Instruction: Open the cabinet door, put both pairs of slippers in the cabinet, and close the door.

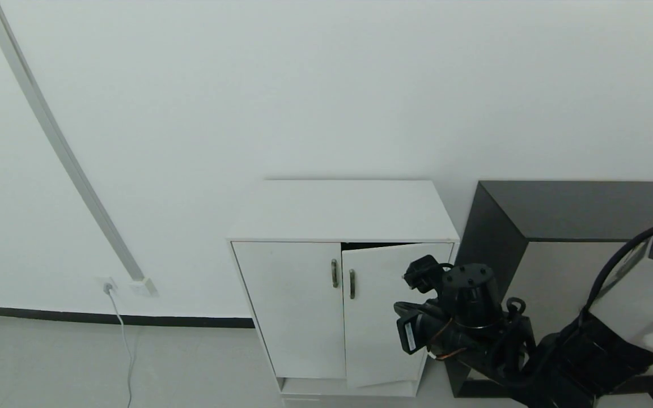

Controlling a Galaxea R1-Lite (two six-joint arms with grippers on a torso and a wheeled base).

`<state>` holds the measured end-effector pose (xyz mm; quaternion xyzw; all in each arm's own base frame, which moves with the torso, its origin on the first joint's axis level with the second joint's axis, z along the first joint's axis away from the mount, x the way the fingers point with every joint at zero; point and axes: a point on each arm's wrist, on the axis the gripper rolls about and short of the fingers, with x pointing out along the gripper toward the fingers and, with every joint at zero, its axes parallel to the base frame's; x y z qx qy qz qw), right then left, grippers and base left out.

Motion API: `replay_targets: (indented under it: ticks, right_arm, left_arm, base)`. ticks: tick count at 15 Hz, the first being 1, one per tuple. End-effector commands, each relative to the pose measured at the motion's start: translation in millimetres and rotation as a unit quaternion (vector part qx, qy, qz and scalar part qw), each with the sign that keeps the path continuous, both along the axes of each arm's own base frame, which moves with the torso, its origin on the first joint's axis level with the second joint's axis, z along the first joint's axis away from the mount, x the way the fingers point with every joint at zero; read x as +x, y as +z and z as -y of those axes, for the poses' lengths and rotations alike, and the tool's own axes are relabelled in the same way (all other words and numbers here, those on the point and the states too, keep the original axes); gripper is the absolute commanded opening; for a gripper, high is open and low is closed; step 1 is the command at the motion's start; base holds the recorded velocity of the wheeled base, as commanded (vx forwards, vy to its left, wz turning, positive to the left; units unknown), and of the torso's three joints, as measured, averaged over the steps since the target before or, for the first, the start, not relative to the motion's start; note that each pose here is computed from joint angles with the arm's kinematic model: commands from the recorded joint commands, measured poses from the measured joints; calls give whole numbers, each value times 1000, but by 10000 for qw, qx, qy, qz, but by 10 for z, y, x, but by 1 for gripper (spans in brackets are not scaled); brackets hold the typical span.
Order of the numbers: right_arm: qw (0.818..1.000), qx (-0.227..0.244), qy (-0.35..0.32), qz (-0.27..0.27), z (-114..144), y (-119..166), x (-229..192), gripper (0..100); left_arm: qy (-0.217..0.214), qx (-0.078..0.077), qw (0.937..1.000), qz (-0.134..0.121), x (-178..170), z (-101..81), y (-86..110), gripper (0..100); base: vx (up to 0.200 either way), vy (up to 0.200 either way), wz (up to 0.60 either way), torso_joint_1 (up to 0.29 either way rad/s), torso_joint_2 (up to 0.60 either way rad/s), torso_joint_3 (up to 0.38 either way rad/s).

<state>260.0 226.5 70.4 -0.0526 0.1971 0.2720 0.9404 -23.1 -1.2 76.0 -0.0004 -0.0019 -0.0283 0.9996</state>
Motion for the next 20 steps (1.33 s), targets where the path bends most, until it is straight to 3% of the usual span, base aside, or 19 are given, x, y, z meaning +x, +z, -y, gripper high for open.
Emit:
replay_targets:
  ticks: [1,11,17,20]
  right_arm:
    - [9995,-187,122,-200,48,-138,-116,0]
    - [9973,-368,450,-440,11,-359,-321,0]
    - [9982,-284,378,-377,-93,-692,-180,0]
    - [9993,-184,165,-279,-139,-836,86,0]
  left_arm:
    - [-1,4,10000,-4,1,0,1,0]
    - [-1,-3,10000,-4,1,0,1,0]
    - [-1,-3,10000,-4,1,0,1,0]
    - [-1,-3,10000,-4,1,0,1,0]
  base:
    - [0,0,0,0,0,0]
    - [180,0,0,4,2,3]
    - [0,0,0,0,0,0]
    - [0,0,0,0,0,0]
